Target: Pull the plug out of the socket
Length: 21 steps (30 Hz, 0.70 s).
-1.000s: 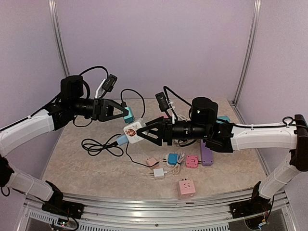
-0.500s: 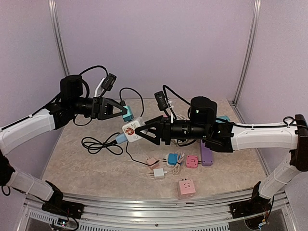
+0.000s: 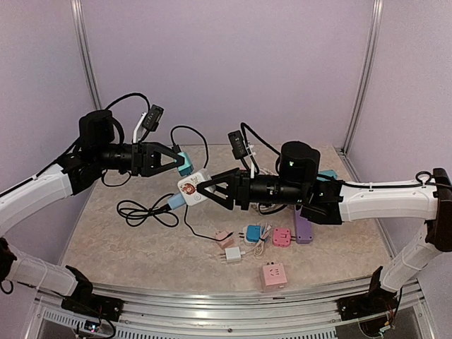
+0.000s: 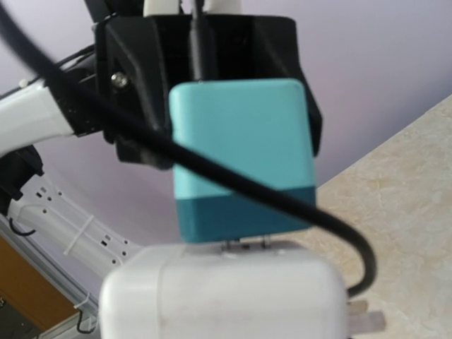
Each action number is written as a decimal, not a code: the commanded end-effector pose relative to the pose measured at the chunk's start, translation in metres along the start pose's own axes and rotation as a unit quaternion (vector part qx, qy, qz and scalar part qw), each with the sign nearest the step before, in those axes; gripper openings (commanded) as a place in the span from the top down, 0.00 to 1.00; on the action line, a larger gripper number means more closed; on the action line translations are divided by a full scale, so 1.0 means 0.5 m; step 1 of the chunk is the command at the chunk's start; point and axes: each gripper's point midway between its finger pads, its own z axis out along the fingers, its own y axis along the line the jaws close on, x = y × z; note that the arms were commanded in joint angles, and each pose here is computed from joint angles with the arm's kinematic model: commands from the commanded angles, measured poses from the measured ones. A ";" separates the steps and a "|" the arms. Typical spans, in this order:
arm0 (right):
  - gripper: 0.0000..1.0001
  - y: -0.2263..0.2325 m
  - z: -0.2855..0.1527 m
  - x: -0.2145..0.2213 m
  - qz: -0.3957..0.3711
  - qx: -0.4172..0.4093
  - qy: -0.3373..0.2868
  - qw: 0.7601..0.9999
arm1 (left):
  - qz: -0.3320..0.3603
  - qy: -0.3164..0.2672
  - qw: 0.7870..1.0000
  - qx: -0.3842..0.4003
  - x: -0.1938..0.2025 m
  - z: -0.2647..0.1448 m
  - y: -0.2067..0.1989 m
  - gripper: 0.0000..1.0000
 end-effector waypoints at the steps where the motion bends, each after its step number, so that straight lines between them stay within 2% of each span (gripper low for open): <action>1: 1.00 -0.114 -0.033 0.003 0.046 0.128 -0.003 0.991 | 0.041 -0.050 0.995 -0.071 -0.050 -0.034 0.013 0.97; 7: 1.00 -0.127 -0.033 0.012 0.057 0.141 0.007 0.988 | 0.057 -0.051 0.994 -0.084 -0.052 -0.035 0.005 0.97; 11: 1.00 -0.106 -0.030 0.011 0.045 0.109 0.005 0.993 | 0.051 -0.052 0.994 -0.084 -0.057 -0.037 0.009 0.97; 21: 1.00 -0.039 -0.031 0.020 -0.023 0.039 0.036 0.998 | -0.033 -0.034 0.997 -0.068 -0.052 -0.045 0.061 0.97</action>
